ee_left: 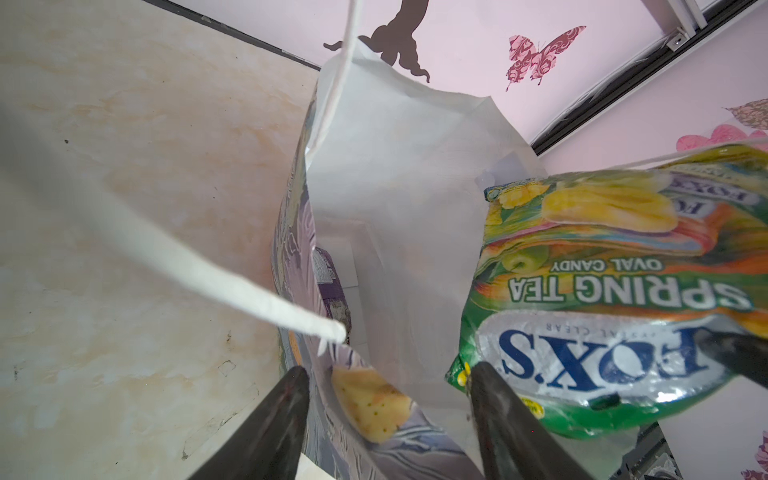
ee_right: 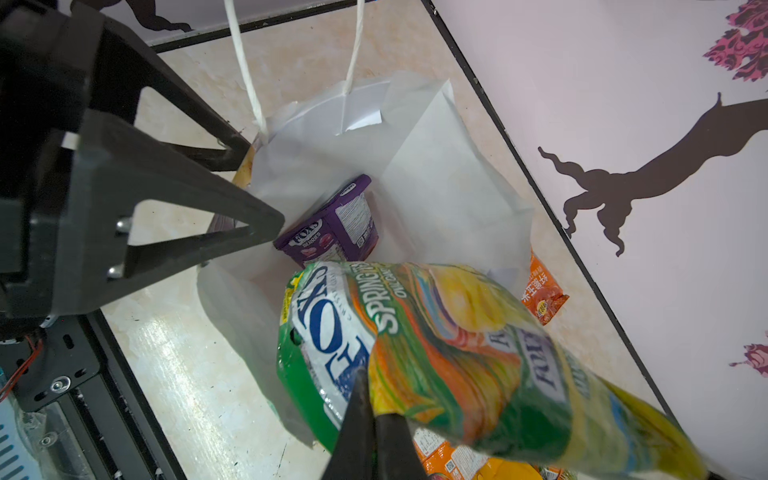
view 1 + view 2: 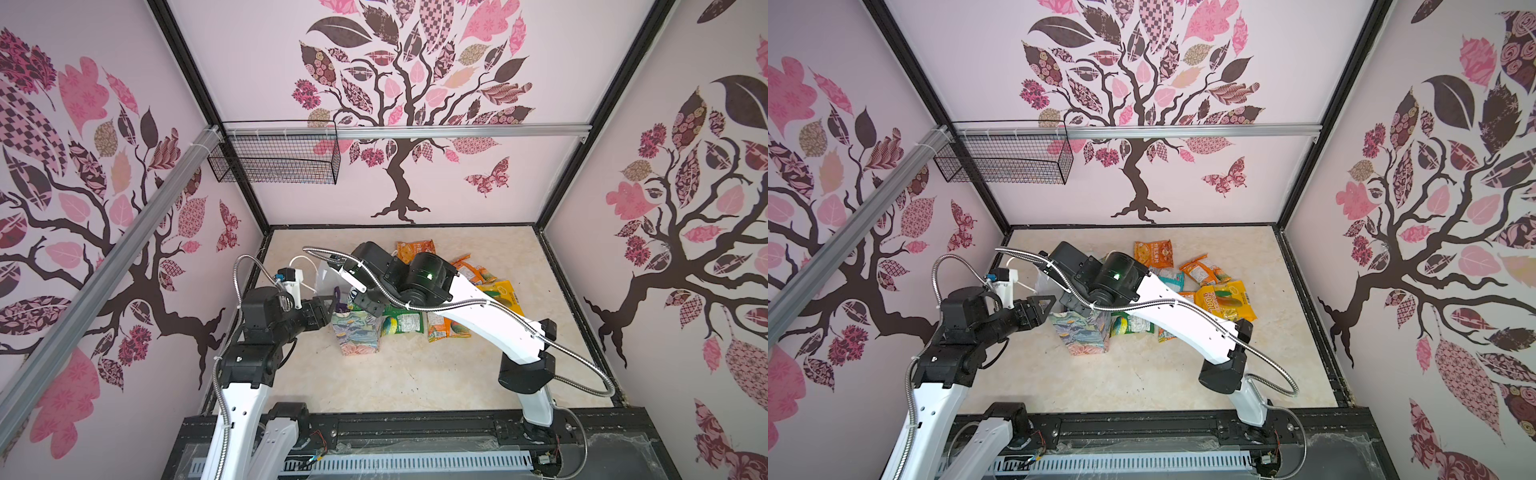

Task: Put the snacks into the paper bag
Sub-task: 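Carry the green packet over the white bag opening with the right gripper, then lower the green packet into the bag and open the right gripper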

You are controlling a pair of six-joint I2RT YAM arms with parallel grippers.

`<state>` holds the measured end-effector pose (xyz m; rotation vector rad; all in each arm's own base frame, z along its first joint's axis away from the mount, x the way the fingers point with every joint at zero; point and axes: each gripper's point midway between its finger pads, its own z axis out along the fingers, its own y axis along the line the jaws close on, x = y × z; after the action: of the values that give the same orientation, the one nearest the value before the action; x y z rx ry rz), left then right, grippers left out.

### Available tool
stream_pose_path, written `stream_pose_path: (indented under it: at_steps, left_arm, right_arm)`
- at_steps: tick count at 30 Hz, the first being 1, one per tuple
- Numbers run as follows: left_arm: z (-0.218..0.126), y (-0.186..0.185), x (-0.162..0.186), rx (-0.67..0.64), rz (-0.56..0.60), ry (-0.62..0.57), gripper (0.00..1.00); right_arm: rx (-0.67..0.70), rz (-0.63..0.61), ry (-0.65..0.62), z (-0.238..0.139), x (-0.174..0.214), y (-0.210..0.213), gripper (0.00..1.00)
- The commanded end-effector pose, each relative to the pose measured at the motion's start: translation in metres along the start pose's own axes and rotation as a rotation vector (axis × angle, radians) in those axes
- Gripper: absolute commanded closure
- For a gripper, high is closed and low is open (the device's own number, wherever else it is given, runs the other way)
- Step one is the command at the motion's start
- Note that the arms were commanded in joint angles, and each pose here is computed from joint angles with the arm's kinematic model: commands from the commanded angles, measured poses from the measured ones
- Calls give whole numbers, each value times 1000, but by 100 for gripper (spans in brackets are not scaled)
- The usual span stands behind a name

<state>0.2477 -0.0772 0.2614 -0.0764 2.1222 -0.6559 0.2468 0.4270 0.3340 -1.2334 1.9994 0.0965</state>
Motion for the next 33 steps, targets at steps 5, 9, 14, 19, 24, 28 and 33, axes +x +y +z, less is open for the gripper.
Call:
stream_pose_path:
  at_steps: [5, 9, 14, 19, 24, 28, 33]
  left_arm:
    - [2, 2, 3, -4, 8, 7, 35]
    - [3, 2, 4, -3, 7, 10, 35]
    - [4, 1, 4, 4, 5, 14, 35]
    - [6, 0, 4, 13, 6, 21, 35]
    - [4, 0, 4, 14, 9, 16, 35]
    - [3, 0, 4, 9, 10, 12, 35]
    - [3, 0, 3, 9, 11, 8, 35]
  right_arm:
    - [56, -26, -22, -2, -8, -7, 100]
    - [55, -35, -17, 1, -7, -2, 100]
    - [57, -65, -6, 4, -5, 10, 100]
    - [54, -85, 11, 11, -3, 19, 100]
    - [44, -95, 2, 17, -6, 24, 100]
    - [36, -116, 14, 24, -4, 30, 100]
    - [40, -132, 9, 27, -6, 30, 100]
